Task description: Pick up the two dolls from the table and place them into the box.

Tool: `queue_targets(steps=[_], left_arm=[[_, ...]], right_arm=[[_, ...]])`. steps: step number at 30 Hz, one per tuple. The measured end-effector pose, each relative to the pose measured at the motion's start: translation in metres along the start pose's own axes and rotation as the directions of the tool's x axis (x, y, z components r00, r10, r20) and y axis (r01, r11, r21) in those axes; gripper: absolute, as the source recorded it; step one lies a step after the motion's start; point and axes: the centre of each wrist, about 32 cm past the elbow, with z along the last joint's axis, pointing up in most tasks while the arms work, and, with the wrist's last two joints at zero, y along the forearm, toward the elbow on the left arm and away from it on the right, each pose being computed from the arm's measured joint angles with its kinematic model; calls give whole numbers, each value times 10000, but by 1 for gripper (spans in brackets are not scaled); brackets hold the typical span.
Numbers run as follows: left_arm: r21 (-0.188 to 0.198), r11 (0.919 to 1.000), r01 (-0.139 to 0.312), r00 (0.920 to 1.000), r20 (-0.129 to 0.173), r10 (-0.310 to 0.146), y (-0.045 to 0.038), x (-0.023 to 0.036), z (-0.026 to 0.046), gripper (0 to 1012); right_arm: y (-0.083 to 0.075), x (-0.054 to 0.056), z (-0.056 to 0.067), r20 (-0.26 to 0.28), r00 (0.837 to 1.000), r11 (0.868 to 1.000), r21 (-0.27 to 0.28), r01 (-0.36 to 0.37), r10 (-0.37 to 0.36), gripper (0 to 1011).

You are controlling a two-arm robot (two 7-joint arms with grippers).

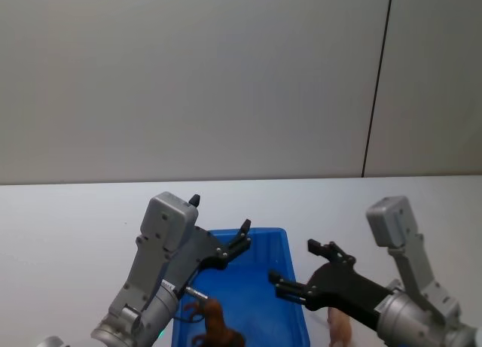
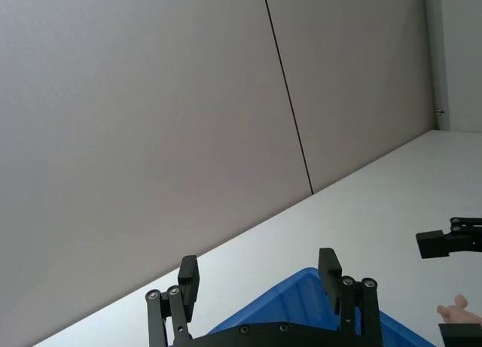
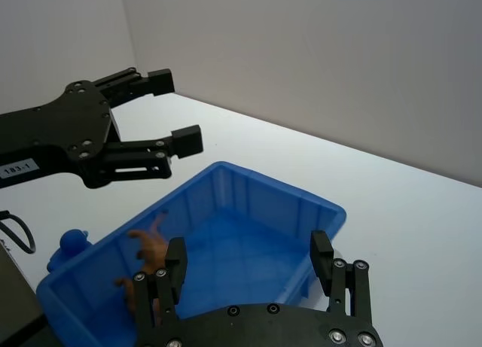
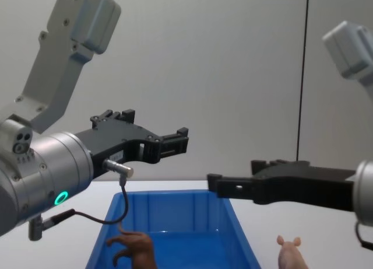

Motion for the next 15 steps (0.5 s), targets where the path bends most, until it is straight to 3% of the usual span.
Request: queue_targets(steps=[15], left_arm=[[0,10000,1,10000,0,-1,0,0,0,1001]], right_arm=[[-366,119,-109,75,9952,9948,-260,980,-978,1001]])
